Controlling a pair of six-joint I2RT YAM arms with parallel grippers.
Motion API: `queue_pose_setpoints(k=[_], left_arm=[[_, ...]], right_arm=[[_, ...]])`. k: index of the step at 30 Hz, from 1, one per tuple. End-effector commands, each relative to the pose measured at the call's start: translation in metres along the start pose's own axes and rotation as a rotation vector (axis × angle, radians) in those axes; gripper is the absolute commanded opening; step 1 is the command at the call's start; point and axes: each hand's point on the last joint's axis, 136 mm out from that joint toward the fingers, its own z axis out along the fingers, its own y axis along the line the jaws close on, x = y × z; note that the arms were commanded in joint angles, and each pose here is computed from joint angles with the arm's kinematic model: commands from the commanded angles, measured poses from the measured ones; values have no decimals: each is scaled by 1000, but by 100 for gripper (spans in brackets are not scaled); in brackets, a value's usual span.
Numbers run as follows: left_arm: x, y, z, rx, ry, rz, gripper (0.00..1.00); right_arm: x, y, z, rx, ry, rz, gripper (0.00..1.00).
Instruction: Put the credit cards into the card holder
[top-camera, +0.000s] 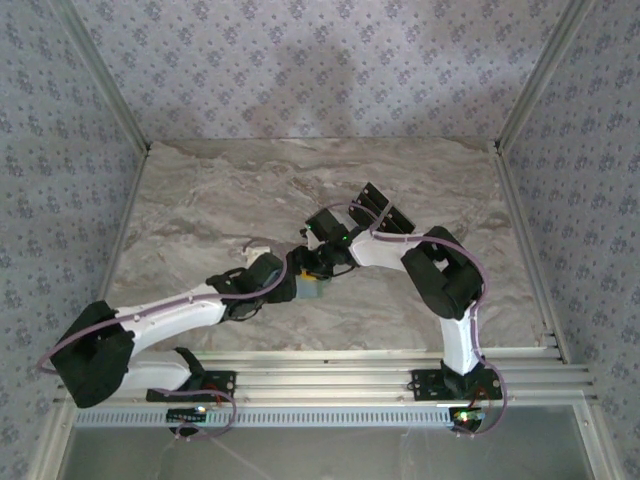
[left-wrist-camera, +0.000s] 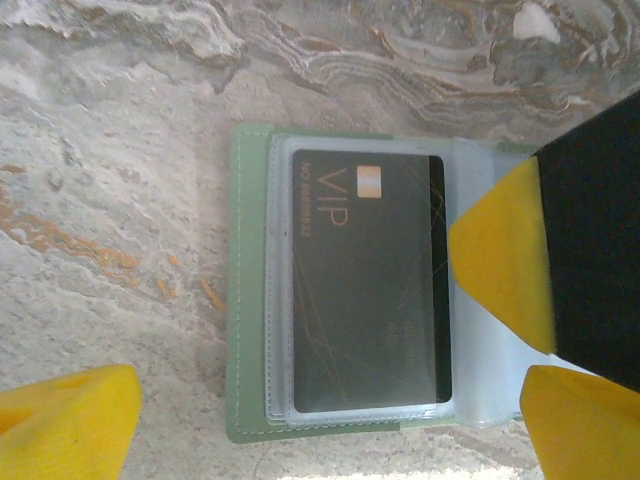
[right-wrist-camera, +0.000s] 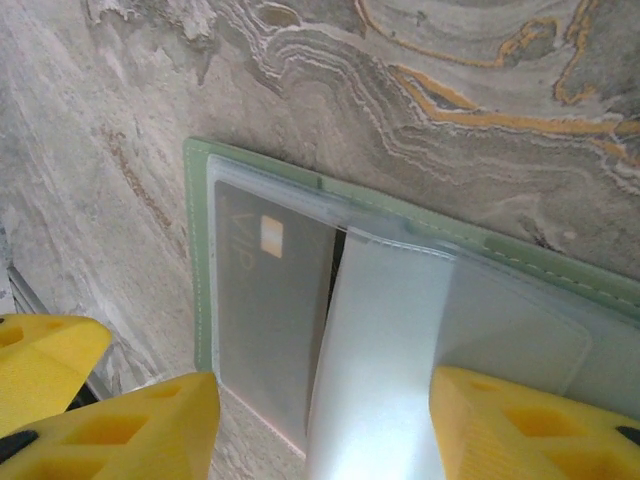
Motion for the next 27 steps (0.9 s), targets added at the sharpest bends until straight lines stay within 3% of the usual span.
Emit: queue_pose_setpoints(k=[1,14,22,27], left_arm=[[5,-6,6,23,15,17,97],[18,-1,25,-26,52,38,97],[30,13,33,-93,87,34,96],[32,15,33,-96,87,31,95]], right_arm=[[8,-6,11,10,36,19,60],[5,-2,8,6,32,15,60],[-8,8,-23,14,-51,-14,60],[6,-16,-33,86,-60,-3,60]])
